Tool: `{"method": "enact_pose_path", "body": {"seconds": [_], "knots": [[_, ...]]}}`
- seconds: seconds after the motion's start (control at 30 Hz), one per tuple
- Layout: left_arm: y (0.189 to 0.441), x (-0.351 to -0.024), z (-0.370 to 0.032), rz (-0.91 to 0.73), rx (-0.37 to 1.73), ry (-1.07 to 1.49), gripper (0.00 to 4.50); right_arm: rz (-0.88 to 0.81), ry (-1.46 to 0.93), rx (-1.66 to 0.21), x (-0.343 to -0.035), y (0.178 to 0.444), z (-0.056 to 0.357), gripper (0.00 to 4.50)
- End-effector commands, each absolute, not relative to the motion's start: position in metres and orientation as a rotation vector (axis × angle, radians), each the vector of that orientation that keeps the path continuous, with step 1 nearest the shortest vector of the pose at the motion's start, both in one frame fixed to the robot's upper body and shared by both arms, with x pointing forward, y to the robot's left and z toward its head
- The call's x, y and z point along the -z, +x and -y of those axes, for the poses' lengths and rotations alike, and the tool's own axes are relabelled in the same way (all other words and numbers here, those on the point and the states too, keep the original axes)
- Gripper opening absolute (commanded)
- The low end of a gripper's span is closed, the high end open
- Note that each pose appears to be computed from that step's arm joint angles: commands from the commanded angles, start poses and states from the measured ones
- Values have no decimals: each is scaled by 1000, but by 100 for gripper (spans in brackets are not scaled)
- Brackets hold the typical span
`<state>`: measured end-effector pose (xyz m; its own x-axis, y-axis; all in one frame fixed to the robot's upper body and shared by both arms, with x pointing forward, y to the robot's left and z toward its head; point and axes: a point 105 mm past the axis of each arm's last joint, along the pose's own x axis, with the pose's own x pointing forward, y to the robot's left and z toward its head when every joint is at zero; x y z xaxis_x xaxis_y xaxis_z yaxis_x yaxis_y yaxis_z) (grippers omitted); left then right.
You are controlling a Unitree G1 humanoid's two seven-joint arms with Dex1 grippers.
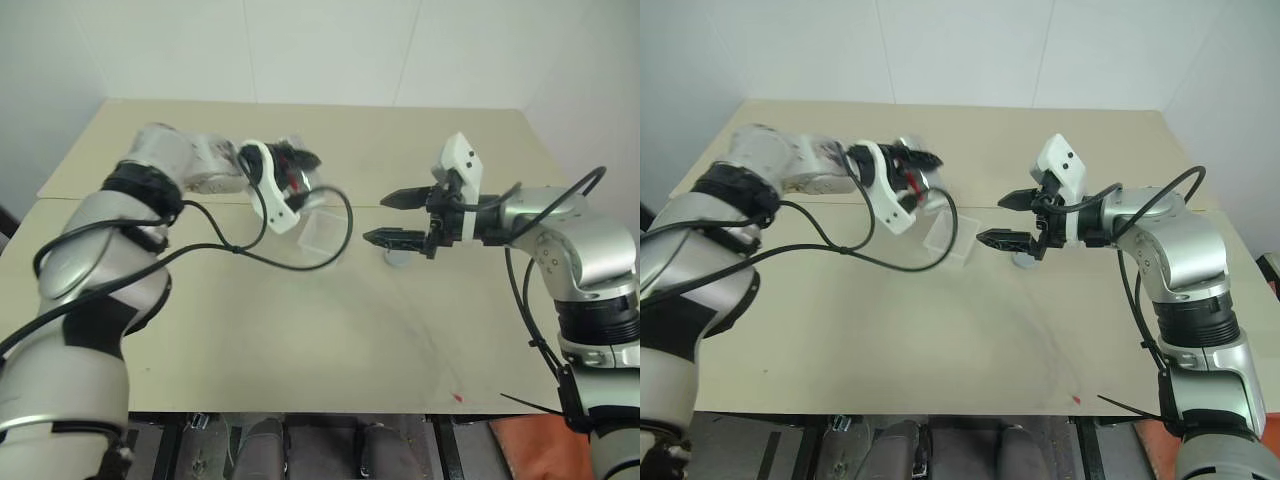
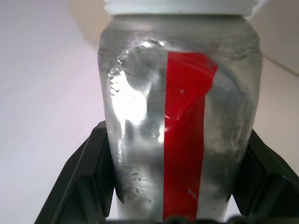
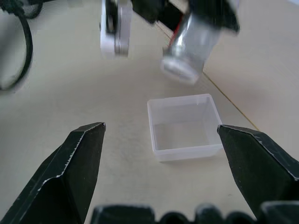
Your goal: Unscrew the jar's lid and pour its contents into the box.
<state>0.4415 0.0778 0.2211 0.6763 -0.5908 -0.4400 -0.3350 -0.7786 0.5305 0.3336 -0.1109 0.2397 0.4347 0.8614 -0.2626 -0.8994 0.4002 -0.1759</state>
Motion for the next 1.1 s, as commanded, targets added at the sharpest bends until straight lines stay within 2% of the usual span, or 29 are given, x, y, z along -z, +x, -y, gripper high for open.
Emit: {"method": "enact_pose_path", "body": {"seconds": [0.03, 0.13, 0.23, 0.43, 0.6, 0.73, 0.87, 1.1], "knots": [[451, -238, -62, 827, 712, 2589, 286, -57, -312, -1120, -265, 322, 107, 448], [447, -236, -37, 947, 702, 2615, 286, -54, -294, -1122, -265, 314, 107, 448], [444, -234, -28, 985, 722, 2566, 286, -60, -298, -1098, -263, 313, 107, 448], [444, -237, -36, 966, 728, 2565, 286, -62, -281, -1076, -262, 314, 109, 448], [445, -249, -54, 872, 711, 2440, 286, -64, -279, -1065, -262, 317, 110, 448], [441, -259, -71, 758, 725, 2189, 286, -62, -268, -1067, -262, 319, 111, 448], [439, -265, -99, 547, 735, 1725, 286, -59, -232, -1089, -263, 319, 111, 448], [418, -245, -141, 317, 936, 938, 286, -70, -220, -1118, -259, 320, 115, 448]]}}
